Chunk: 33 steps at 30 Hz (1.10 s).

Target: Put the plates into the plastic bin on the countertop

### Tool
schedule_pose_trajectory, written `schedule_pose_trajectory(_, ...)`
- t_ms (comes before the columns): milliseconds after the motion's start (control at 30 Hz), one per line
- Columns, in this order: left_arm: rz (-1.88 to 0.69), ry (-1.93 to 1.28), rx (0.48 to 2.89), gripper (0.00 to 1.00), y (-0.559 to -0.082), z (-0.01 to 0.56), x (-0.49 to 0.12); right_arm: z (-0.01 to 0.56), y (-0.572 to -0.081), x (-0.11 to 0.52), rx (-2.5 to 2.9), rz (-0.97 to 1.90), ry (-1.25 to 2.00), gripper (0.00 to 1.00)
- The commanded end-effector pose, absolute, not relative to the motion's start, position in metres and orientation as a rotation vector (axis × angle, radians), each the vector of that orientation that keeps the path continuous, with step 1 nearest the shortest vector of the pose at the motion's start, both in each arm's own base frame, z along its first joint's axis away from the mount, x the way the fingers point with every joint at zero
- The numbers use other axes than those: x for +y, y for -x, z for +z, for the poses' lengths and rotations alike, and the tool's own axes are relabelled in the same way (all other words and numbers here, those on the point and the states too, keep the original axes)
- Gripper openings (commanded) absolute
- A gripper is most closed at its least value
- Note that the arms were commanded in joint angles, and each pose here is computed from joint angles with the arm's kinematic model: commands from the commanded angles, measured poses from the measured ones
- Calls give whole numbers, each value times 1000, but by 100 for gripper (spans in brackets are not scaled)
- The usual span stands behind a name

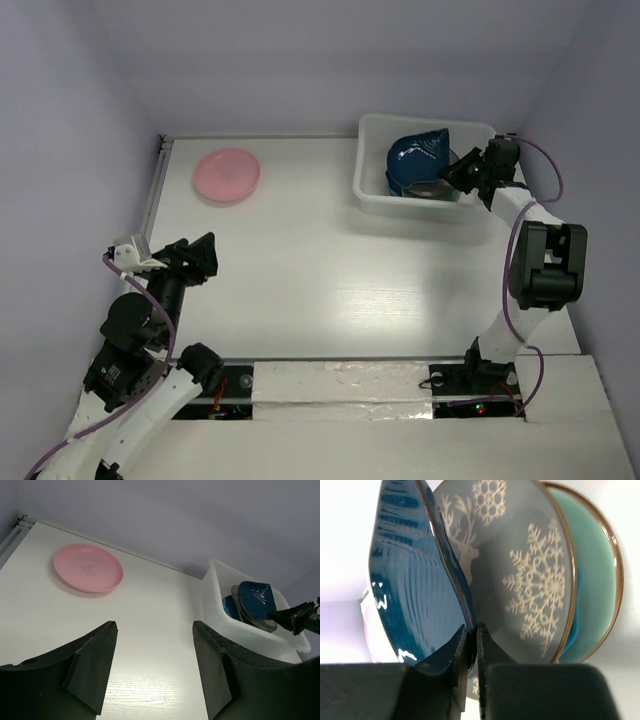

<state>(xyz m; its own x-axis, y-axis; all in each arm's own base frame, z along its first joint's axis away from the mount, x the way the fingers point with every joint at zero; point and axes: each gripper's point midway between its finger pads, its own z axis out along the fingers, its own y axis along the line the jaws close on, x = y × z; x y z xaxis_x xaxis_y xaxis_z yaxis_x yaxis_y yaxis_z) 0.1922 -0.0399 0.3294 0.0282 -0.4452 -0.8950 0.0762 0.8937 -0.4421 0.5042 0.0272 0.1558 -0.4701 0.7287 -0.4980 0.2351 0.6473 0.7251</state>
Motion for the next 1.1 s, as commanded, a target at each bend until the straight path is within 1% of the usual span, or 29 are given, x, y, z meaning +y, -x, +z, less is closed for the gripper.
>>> schedule_pose_trajectory(0,-410,300,1482,59,-198,334,-43,210,-528,16,1884,755,-649,18)
schedule_pose_trajectory(33,-403,307,1479,59,-198,334,-41,207,-528,15,1894,751,-658,18)
schedule_pose_trajectory(67,-401,306,1481,59,-198,333,-41,203,-528,14,1902,737,-662,22)
schedule_pose_trajectory(167,-404,304,1481,59,-198,334,-42,197,-527,9,1906,707,-683,26)
schedule_pose_trajectory(200,-408,301,1484,59,-199,334,-44,197,-525,7,1901,693,-689,39)
schedule_pose_trajectory(233,-407,300,1485,59,-199,334,-44,195,-524,8,1905,692,-692,39)
schedule_pose_trajectory(300,-401,302,1488,59,-201,333,-43,201,-521,7,1891,687,-687,44)
schedule_pose_trajectory(400,-397,294,1500,59,-203,331,-46,207,-513,1,1858,650,-708,60)
schedule_pose_trajectory(433,-392,292,1508,59,-205,330,-47,224,-509,-1,1812,644,-696,70)
schedule_pose_trajectory(467,-393,287,1513,59,-206,330,-49,221,-503,-4,1806,622,-715,74)
schedule_pose_trajectory(533,-383,288,1526,59,-209,328,-50,240,-494,-5,1759,619,-702,80)
schedule_pose_trajectory(567,-389,281,1530,59,-211,328,-52,245,-490,-5,1740,622,-705,80)
schedule_pose_trajectory(600,-396,282,1533,59,-212,329,-54,236,-481,-3,1746,626,-717,80)
schedule_pose_trajectory(633,-396,277,1552,59,-215,326,-58,244,-477,-3,1712,634,-707,79)
schedule_pose_trajectory(700,-423,267,1567,58,-218,327,-66,265,-461,1,1640,674,-698,76)
schedule_pose_trajectory(733,-422,258,1593,57,-224,323,-72,255,-451,4,1622,695,-697,61)
schedule_pose_trajectory(767,-437,246,1610,57,-227,321,-78,260,-443,9,1594,741,-699,47)
schedule_pose_trajectory(800,-440,248,1625,57,-230,319,-82,279,-428,17,1540,772,-666,27)
schedule_pose_trajectory(833,-441,258,1666,56,-239,313,-89,273,-417,32,1539,808,-640,2)
schedule_pose_trajectory(900,-460,268,1705,54,-247,307,-100,294,-397,53,1498,837,-566,0)
schedule_pose_trajectory(1000,-506,343,1771,48,-266,287,-118,297,-373,106,1553,890,-419,0)
schedule_pose_trajectory(1033,-499,363,1815,46,-273,268,-124,302,-363,118,1554,910,-383,0)
schedule_pose_trajectory(1067,-541,426,1791,46,-282,269,-127,298,-350,141,1577,960,-335,1)
